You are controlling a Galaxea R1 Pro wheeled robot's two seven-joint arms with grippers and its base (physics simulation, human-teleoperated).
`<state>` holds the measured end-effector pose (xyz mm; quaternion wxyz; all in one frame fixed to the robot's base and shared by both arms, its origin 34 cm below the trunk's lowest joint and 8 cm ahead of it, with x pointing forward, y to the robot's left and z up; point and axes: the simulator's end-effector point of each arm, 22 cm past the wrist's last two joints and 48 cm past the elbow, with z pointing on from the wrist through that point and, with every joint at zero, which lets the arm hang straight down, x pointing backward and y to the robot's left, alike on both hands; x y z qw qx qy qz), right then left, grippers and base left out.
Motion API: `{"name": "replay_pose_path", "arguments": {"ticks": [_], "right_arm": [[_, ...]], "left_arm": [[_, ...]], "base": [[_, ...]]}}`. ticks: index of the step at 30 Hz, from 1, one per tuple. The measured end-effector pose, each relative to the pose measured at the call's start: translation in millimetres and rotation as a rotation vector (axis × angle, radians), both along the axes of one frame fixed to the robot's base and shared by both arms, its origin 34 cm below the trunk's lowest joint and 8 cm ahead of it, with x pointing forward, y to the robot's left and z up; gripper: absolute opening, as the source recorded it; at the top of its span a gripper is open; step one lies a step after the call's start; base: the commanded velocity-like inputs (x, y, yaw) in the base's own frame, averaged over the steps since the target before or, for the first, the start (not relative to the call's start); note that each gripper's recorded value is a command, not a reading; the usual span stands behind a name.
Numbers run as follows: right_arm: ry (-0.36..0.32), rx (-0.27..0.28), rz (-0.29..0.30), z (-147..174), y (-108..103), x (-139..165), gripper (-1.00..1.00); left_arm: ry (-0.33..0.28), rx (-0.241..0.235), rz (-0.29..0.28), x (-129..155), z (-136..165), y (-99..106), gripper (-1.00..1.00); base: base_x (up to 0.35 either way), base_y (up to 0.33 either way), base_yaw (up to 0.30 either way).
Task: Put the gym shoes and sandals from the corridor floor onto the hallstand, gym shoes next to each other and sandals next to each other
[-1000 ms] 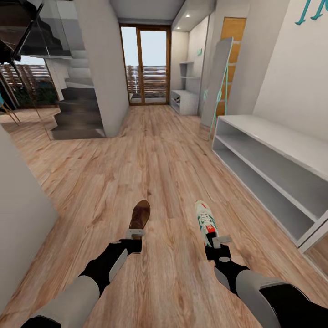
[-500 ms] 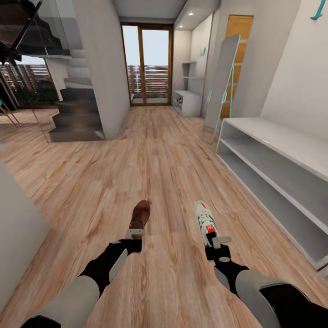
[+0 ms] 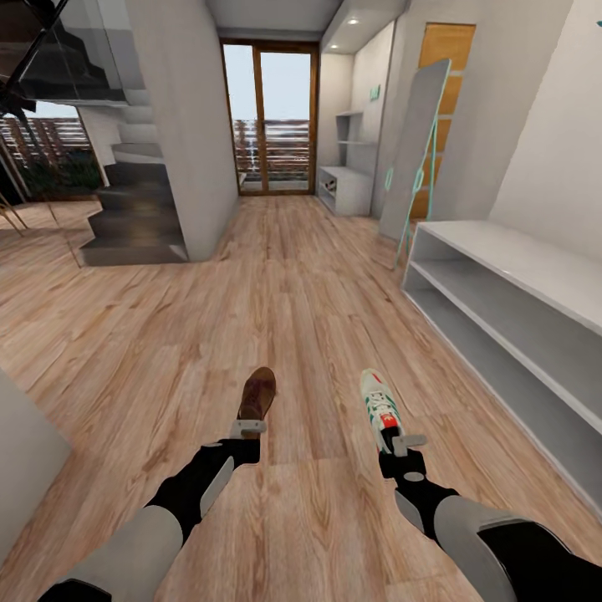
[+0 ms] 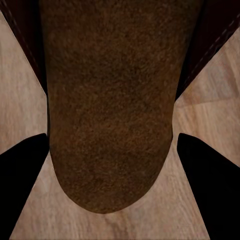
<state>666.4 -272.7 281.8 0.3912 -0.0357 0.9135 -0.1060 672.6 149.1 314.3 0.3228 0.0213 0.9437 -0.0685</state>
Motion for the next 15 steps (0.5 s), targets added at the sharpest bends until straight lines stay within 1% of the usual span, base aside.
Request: {"name": "replay_pose_path", "arguments": {"ticks": [5,15], "right_arm": [[0.017,0.0,-0.003,-8,-1,-10,-1.0],[0.022,-0.001,0.0,-11,-1,-14,-1.0]], "left_arm": [[0.0,0.0,0.001,0,0,0,-1.0],[-0.001,0.0,0.002,0,0,0,-1.0]], "base": [[0.35,0.0,0.0],[0.35,0.0,0.0]]}}
